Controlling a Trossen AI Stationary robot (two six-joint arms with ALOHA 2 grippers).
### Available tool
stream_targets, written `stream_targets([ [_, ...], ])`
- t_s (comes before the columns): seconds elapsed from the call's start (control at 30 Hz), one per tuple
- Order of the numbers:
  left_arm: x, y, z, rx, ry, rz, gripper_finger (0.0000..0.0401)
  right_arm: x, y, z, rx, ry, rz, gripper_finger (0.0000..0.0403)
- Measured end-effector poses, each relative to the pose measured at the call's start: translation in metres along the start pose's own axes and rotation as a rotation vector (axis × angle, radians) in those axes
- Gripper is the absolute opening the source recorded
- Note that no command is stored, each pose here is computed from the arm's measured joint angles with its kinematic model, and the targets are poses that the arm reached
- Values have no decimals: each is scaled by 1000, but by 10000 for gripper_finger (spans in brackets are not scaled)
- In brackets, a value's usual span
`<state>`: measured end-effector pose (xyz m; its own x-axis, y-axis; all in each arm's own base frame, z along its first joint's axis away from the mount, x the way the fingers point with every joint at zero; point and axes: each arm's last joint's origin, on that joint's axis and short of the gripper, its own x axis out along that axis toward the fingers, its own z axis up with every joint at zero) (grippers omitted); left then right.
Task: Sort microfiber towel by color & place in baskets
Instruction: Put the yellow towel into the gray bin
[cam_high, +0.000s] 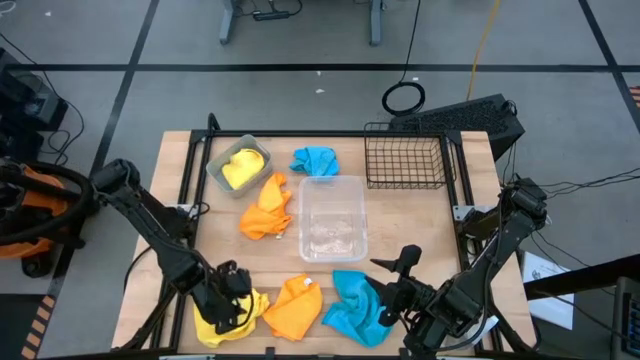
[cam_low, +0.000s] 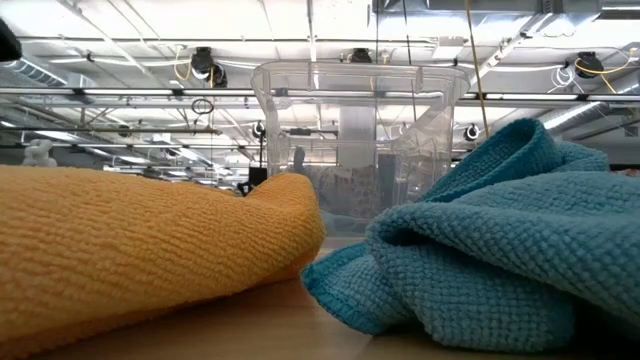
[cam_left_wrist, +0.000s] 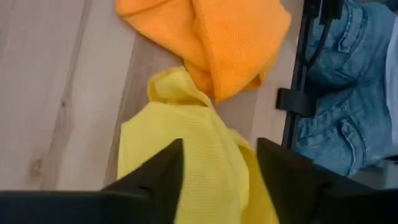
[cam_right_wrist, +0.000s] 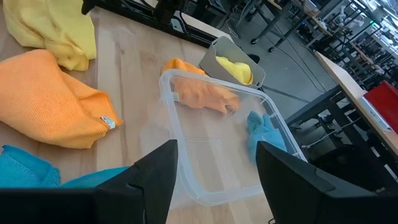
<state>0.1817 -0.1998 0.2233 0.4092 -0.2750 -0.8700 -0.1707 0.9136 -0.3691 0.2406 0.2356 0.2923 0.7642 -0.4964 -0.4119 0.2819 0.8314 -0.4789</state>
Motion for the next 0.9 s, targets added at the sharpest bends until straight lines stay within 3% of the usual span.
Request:
stream_targets([
  [0.27,31,-4,-19,71,74,101,335,0,0,0,-4,2,3,210],
  [0.47,57,-2,-29,122,129,186,354,0,0,0,11,2,4,210],
  [0.67,79,0,-39,169,200,239,278,0,1,1,25,-4,9,210],
  [0.9,76,3,-39,203,181,281,108,3,0,3,36,-8,0,210],
])
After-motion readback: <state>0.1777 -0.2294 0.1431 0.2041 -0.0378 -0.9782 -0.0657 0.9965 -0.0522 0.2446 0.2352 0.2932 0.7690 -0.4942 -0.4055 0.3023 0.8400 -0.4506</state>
